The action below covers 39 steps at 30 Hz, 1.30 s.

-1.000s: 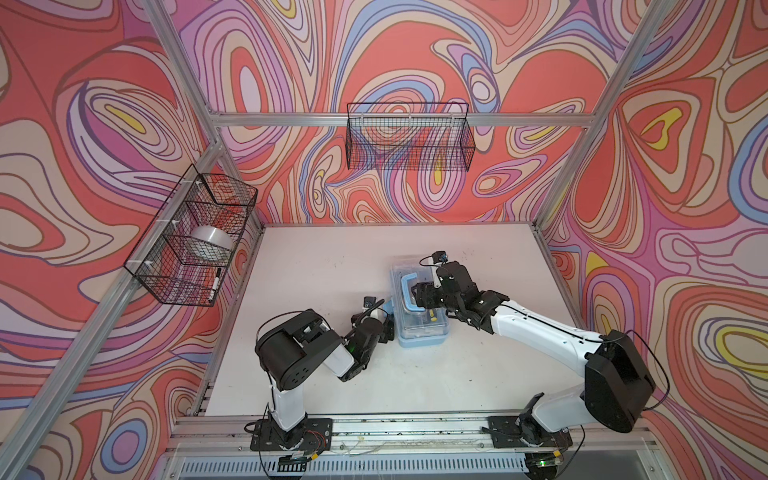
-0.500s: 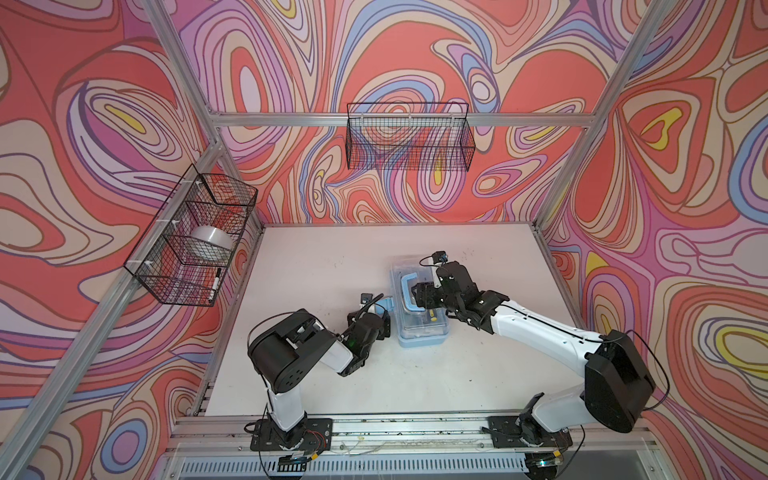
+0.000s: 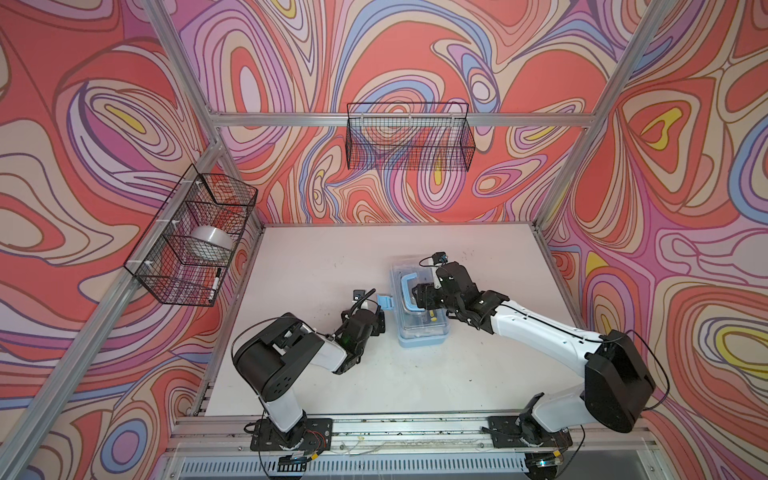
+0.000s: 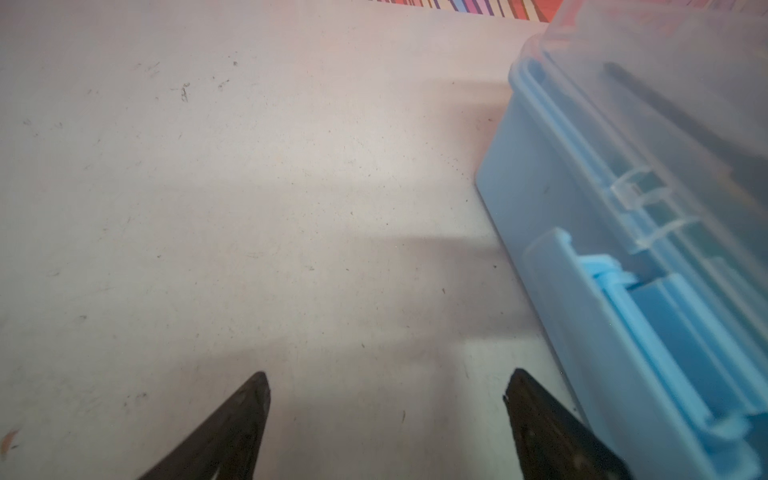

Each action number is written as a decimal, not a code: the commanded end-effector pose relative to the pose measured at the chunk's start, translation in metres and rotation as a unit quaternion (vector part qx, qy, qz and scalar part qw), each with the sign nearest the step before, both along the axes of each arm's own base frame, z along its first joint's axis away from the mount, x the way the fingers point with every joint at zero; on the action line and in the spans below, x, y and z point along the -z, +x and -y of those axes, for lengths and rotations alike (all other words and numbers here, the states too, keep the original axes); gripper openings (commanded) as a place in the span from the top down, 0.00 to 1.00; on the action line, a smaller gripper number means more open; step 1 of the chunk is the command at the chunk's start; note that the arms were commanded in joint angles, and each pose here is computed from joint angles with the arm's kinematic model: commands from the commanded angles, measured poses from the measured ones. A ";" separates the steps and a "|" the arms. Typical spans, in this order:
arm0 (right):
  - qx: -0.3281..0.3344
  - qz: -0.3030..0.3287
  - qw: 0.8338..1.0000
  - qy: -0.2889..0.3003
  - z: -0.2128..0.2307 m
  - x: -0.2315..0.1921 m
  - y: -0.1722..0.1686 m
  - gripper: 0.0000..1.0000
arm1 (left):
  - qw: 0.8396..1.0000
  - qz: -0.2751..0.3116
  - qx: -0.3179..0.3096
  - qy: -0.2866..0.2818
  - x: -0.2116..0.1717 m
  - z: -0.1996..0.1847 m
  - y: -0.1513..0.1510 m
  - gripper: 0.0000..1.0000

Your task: Pack the tool kit

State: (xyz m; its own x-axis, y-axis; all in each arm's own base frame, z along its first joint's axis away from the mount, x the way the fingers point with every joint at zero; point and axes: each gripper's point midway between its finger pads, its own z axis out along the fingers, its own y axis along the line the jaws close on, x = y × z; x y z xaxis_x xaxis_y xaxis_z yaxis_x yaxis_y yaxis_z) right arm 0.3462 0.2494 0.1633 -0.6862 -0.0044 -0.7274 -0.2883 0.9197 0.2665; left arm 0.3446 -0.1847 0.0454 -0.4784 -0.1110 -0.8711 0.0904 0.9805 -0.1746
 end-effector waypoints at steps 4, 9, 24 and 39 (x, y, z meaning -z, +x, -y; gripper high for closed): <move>0.001 -0.010 1.000 -0.013 0.004 0.011 -0.002 0.20 | 1.000 0.001 0.007 -0.021 -0.015 0.003 0.001 0.12; 0.000 -0.011 1.000 -0.012 0.004 0.012 -0.002 0.20 | 0.999 0.001 0.011 -0.036 -0.026 0.007 0.001 0.13; -0.001 -0.012 1.000 -0.007 0.004 0.014 -0.005 0.20 | 0.995 0.001 0.041 -0.094 -0.058 0.024 -0.002 0.17; 0.001 -0.014 1.000 -0.005 0.006 0.017 -0.007 0.20 | 0.987 -0.016 0.048 -0.154 -0.062 0.035 -0.006 0.26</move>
State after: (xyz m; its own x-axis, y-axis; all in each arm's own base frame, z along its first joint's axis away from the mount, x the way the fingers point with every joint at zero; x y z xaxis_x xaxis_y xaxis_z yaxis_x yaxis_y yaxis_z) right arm 0.3471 0.2501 0.1604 -0.6757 0.0039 -0.7372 -0.2922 0.9167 0.2727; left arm 0.3353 -0.2133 0.0978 -0.5256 -0.2758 -0.8048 0.1664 0.8944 -0.4153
